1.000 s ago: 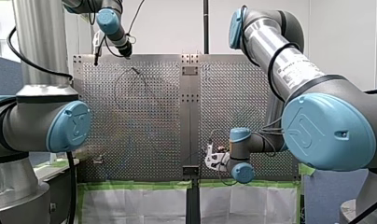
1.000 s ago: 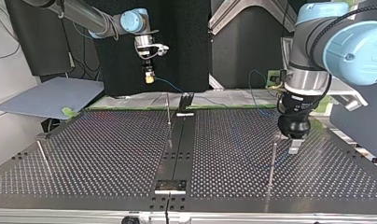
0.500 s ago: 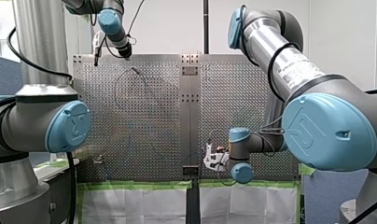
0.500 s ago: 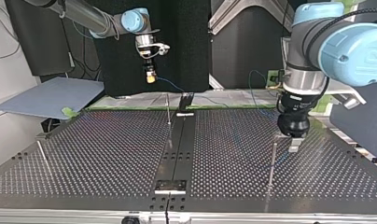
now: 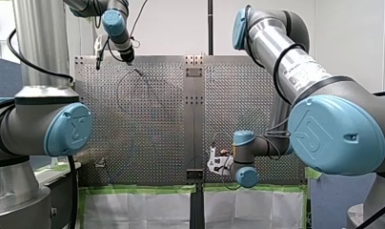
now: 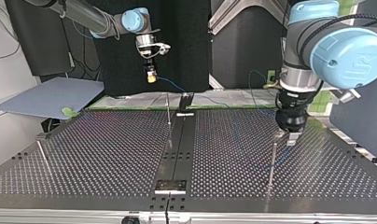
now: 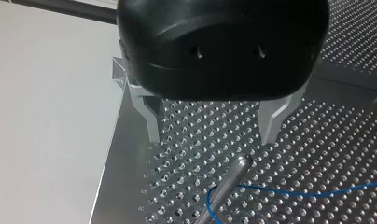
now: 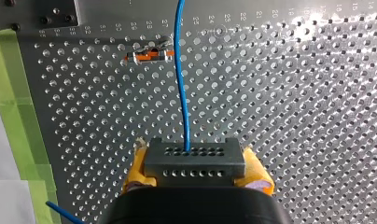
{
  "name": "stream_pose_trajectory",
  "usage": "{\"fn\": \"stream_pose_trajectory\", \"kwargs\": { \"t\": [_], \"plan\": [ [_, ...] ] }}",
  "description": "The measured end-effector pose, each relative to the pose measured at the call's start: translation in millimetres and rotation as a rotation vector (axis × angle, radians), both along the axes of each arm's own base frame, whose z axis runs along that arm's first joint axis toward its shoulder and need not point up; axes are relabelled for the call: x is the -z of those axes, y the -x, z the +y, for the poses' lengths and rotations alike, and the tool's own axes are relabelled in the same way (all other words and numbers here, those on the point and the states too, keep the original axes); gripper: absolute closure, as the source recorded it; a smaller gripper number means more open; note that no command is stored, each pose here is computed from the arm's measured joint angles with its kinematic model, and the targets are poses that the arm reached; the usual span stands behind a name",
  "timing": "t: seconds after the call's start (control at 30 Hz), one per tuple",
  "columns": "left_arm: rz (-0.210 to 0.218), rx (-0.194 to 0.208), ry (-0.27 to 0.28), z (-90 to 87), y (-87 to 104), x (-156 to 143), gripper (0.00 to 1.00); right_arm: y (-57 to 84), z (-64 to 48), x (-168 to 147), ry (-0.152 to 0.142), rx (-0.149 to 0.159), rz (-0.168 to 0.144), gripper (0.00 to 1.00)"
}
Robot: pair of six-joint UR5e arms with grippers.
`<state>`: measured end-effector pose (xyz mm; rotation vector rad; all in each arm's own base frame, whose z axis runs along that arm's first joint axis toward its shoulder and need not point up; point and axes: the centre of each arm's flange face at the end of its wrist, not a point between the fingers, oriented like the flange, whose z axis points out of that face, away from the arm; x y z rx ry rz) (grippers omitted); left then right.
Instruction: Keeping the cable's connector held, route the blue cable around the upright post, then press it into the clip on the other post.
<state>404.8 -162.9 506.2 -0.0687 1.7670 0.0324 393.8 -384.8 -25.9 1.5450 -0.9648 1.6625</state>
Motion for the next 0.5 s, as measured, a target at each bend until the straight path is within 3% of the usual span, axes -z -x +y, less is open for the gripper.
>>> {"fn": "stream_pose_trajectory", "kwargs": {
  "t": [0.5],
  "plan": [
    [0.023, -0.06, 0.02, -1.6, 8.1, 1.8, 0.0, -2.1, 1.9, -0.2, 0.001, -0.005, -0.001, 1.0]
  ]
}}
